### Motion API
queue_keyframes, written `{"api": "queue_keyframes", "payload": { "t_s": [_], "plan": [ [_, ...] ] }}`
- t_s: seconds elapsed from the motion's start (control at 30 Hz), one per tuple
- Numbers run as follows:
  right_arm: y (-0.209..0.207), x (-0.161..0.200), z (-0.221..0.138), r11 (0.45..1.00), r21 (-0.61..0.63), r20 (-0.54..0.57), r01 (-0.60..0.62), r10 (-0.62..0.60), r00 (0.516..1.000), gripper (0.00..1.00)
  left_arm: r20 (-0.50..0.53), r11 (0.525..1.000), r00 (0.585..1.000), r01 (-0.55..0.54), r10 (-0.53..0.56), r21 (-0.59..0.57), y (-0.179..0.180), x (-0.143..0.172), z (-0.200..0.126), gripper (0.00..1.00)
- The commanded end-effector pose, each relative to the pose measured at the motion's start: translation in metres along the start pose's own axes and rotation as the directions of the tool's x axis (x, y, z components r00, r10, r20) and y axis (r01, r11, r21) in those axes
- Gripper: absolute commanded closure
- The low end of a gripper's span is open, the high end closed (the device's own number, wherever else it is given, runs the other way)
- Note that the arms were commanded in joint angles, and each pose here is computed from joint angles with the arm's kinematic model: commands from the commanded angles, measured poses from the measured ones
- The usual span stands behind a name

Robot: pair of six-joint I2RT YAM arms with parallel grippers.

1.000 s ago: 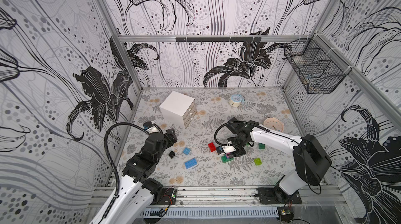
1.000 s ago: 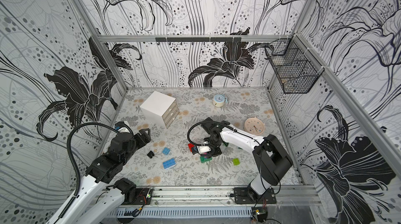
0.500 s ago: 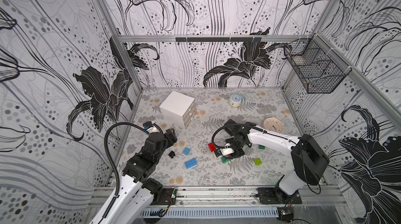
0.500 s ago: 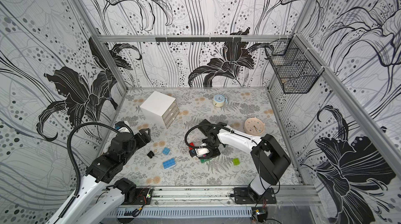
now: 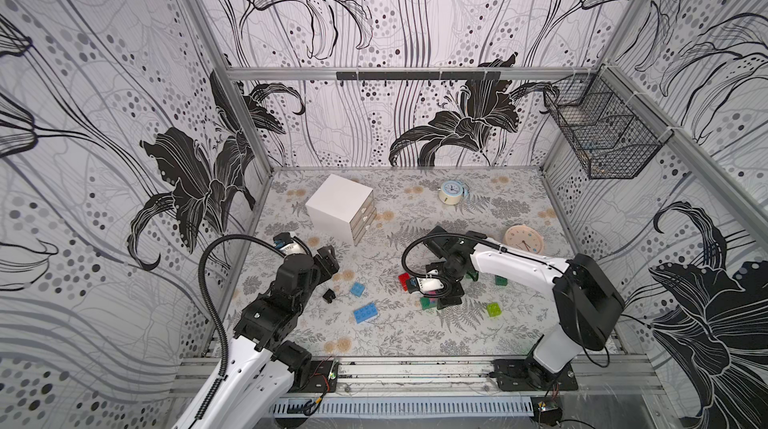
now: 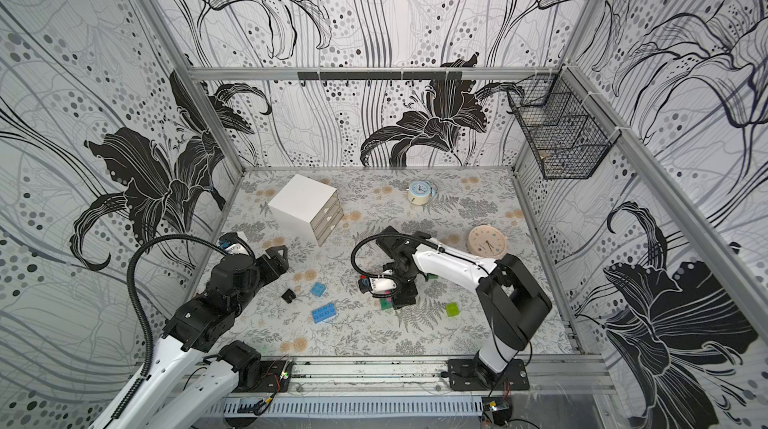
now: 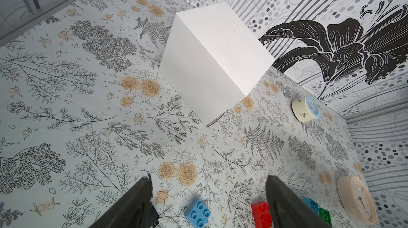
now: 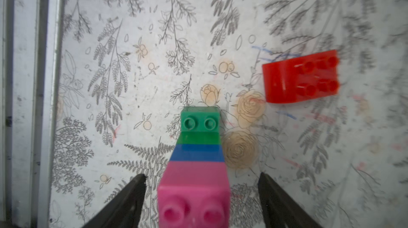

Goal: Assemble the number 1 with lego
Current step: Assemble the lego brick with the lego brick.

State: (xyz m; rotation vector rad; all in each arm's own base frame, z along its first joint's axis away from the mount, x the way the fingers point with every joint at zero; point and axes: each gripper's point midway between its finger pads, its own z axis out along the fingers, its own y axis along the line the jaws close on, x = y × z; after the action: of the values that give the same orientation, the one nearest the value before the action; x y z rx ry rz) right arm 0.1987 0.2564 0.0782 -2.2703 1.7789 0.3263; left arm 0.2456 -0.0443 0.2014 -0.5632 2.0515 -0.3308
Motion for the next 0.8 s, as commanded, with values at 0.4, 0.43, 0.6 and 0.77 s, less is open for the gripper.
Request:
{"api": "queue_keyframes", "payload": {
  "t_s": [0.4, 0.43, 0.6, 0.77],
  "plan": [
    [0.013, 0.012, -0.068, -0.002, 0.082, 0.149, -0.997, 0.989, 0.01, 0.54, -0.516, 0.923, 0.851, 0.117, 0.097, 0.367, -0.118, 0.103, 0.014, 0.28],
    [0.013, 0.008, -0.064, -0.034, 0.05, 0.151, -0.998, 0.988, -0.026, 0.55, -0.536, 0.917, 0.832, 0.094, 0.142, 0.389, -0.13, 0.115, 0.012, 0.29],
    [0.006, -0.001, -0.054, -0.039, 0.028, 0.125, -0.999, 0.992, -0.035, 0.55, -0.576, 0.922, 0.796, 0.061, 0.185, 0.381, -0.149, 0.141, 0.023, 0.31],
    [-0.001, -0.001, -0.039, -0.025, 0.061, 0.083, -0.998, 0.996, -0.02, 0.59, -0.569, 0.946, 0.811, 0.065, 0.136, 0.318, -0.14, 0.142, 0.033, 0.32]
  ]
}}
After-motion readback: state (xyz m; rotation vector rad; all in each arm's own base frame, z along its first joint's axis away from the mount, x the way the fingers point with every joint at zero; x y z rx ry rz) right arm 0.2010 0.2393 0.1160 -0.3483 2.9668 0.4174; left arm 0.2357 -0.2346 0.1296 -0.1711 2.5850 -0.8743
